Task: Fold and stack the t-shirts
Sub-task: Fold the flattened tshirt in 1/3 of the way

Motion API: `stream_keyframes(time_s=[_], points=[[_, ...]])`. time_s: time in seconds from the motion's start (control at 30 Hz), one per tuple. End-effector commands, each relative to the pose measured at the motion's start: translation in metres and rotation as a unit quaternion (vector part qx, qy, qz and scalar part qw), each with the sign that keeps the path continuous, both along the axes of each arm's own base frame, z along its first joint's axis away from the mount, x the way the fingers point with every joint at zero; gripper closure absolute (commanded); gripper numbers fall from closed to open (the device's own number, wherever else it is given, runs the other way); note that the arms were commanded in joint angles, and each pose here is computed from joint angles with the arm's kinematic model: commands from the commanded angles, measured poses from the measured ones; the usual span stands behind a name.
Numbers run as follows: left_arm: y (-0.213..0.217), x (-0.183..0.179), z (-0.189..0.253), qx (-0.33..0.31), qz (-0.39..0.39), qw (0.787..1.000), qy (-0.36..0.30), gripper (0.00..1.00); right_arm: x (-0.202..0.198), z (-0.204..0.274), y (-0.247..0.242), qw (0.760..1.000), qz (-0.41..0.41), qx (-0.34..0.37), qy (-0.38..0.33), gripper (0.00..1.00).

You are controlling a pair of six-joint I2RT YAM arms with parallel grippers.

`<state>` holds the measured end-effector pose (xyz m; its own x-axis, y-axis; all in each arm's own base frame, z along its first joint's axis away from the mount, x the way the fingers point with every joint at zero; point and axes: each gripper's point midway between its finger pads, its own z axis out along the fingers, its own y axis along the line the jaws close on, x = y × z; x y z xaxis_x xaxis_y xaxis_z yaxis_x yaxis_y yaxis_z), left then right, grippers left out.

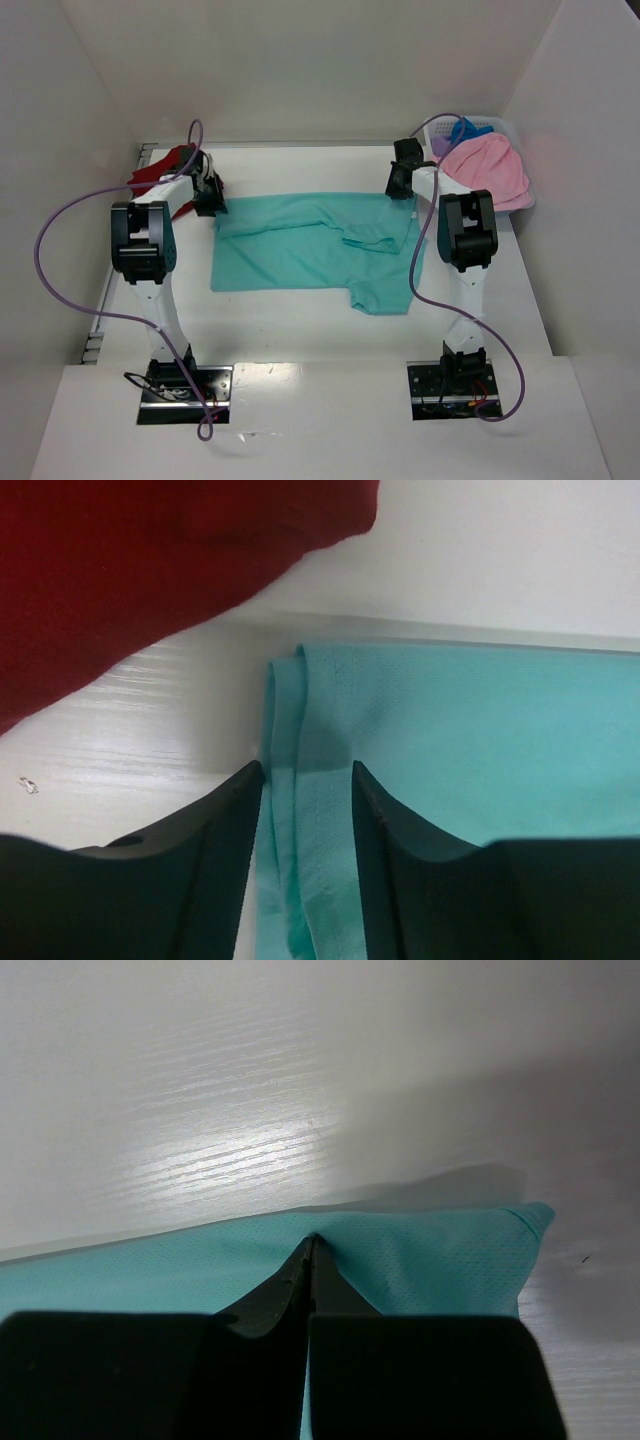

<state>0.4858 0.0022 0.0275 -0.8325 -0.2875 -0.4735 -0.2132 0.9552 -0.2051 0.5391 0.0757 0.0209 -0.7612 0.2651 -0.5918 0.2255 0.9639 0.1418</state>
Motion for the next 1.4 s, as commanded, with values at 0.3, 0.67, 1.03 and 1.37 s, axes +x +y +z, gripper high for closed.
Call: stream_keyframes(time_s=[0.3, 0.67, 1.03, 1.37], points=[[0.000, 0.015, 0.009, -0.001, -0.013, 1.000, -0.019, 0.68, -0.015, -0.010, -0.005, 0.999, 0.002, -0.006, 0.034, 1.00], [0.010, 0.020, 0.011, 0.021, 0.000, 1.000, -0.023, 0.90, -0.015, -0.010, -0.005, 0.999, 0.002, -0.006, 0.034, 1.00], [0.020, 0.025, 0.012, 0.044, 0.021, 0.998, -0.025, 0.96, -0.016, -0.014, -0.005, 0.999, 0.002, -0.007, 0.038, 1.00], [0.021, 0.038, 0.028, 0.046, 0.023, 0.997, -0.061, 0.90, -0.016, -0.014, -0.005, 0.999, 0.002, -0.007, 0.038, 1.00]])
